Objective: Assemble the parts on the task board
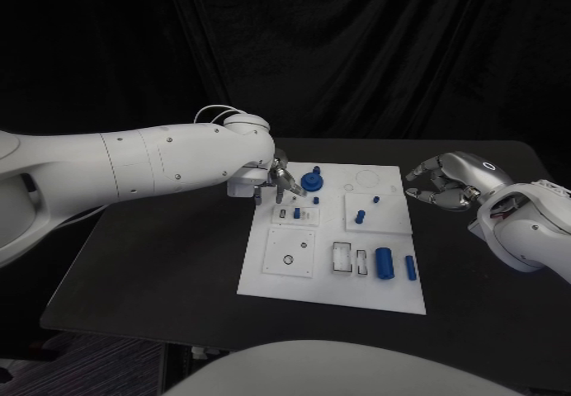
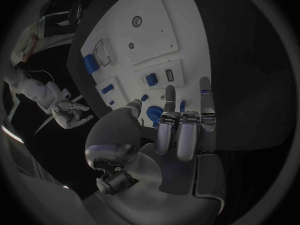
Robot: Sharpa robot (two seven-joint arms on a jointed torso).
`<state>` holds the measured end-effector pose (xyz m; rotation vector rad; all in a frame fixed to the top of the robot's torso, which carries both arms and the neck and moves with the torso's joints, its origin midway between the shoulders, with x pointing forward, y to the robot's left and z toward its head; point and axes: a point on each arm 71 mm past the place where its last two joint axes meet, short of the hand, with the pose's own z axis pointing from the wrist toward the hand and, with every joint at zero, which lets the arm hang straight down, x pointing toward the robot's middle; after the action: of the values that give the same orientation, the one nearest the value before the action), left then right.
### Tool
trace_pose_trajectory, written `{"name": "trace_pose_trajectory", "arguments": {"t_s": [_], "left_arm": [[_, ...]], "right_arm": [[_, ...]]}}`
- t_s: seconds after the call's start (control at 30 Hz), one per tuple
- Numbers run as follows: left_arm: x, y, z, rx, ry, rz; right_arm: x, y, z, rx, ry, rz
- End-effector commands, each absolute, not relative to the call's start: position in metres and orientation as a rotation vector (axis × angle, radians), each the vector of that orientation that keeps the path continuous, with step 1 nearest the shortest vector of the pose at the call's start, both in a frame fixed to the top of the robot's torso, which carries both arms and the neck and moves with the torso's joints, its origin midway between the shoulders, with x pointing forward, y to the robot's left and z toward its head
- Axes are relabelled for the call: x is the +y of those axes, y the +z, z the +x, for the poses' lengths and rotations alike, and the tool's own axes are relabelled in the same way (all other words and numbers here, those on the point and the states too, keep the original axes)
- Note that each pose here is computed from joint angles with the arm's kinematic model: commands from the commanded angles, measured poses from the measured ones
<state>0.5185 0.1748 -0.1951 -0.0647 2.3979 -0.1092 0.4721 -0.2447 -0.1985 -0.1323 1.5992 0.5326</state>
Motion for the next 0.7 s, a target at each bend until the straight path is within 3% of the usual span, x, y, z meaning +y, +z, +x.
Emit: {"name": "trace_pose_trajectory", "arguments": {"t_s": [0.03,0.7], "left_arm": [[0.178,-0.189,0.519,2.423,-0.087,-0.042],[0.203,-0.182,0.527,2.457,-0.047,-0.103]], "right_arm": [[-0.247,-0.2,0.472,1.61,0.513,-0.124],[-0.249,-0.201,0.471,1.626,0.502,-0.119]]}}
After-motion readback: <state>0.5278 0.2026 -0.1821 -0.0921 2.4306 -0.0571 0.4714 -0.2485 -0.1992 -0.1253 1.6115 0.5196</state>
